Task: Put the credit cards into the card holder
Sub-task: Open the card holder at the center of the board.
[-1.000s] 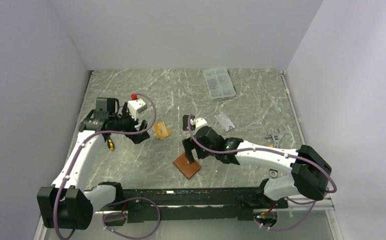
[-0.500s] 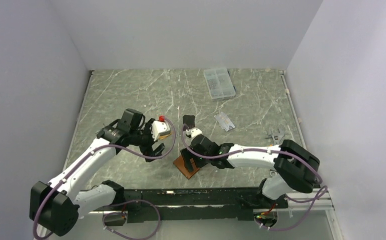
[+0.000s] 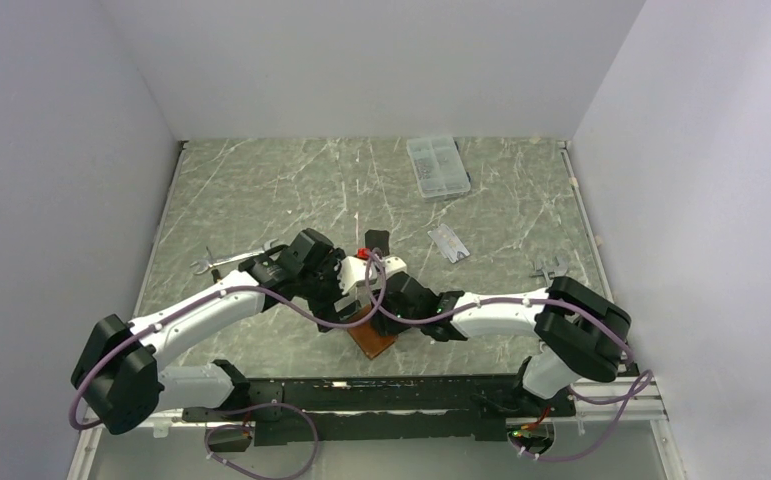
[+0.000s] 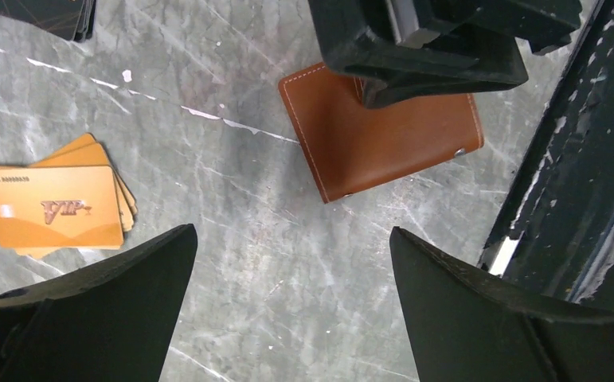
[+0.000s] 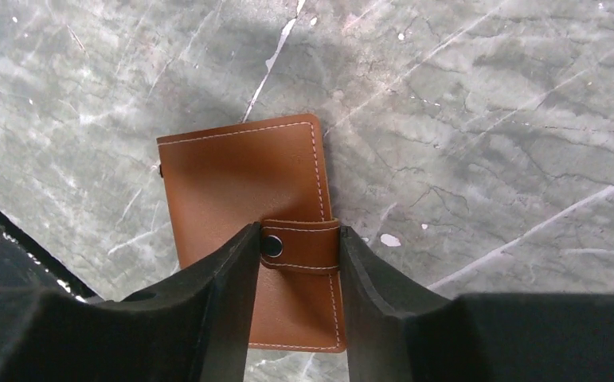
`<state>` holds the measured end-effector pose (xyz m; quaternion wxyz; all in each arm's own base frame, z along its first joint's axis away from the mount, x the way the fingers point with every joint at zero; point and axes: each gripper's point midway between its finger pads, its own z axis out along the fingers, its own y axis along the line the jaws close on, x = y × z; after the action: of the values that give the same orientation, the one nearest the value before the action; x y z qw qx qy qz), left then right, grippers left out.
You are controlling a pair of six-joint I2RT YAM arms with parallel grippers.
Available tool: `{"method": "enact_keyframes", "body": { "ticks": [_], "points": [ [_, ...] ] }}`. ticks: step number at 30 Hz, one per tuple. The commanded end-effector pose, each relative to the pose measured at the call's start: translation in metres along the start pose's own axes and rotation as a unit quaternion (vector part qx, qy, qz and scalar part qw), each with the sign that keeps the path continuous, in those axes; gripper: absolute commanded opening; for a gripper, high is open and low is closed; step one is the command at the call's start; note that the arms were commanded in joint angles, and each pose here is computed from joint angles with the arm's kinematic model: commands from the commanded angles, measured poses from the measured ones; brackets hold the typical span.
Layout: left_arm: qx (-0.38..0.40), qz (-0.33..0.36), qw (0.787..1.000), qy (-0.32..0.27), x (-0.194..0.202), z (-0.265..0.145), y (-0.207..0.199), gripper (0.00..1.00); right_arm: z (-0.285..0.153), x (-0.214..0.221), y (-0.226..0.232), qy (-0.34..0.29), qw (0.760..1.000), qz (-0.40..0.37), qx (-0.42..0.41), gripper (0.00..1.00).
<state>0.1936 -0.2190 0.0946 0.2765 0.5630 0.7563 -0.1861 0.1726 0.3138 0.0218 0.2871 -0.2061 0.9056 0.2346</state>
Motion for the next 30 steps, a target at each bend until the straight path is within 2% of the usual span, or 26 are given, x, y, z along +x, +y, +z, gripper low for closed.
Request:
{"method": "enact_keyframes", "body": {
  "ticks": [1,6,12,16,20,26,30],
  "points": [
    [-0.018,-0.043,0.999,-0.020,-0.015,-0.009,0.001,0.99,0.000,0.018,-0.009,0.015,0.999,0.033,0.005,0.36],
    [0.018,-0.090,0.995,-0.031,-0.022,-0.007,-0.014,0.99,-0.003,0.027,-0.012,0.021,0.998,0.059,-0.005,0.17],
    [-0.007,-0.039,0.999,-0.008,0.001,0.007,-0.004,0.99,-0.019,0.032,-0.027,0.006,0.994,0.112,-0.007,0.04],
    [-0.013,-0.038,0.999,-0.010,-0.003,0.007,-0.001,0.99,-0.030,0.032,-0.040,-0.020,0.986,0.162,-0.013,0.00],
    [-0.001,-0.069,0.997,-0.020,-0.015,0.005,-0.004,0.99,-0.036,0.026,-0.047,-0.042,0.980,0.191,-0.019,0.00],
    [0.052,-0.121,0.990,-0.043,-0.035,0.005,-0.021,0.99,-0.045,-0.003,-0.047,-0.086,0.973,0.212,-0.032,0.00],
    [0.066,-0.158,0.984,-0.043,-0.046,0.013,-0.015,0.99,-0.052,-0.023,-0.052,-0.124,0.961,0.246,-0.037,0.00]
  ]
}}
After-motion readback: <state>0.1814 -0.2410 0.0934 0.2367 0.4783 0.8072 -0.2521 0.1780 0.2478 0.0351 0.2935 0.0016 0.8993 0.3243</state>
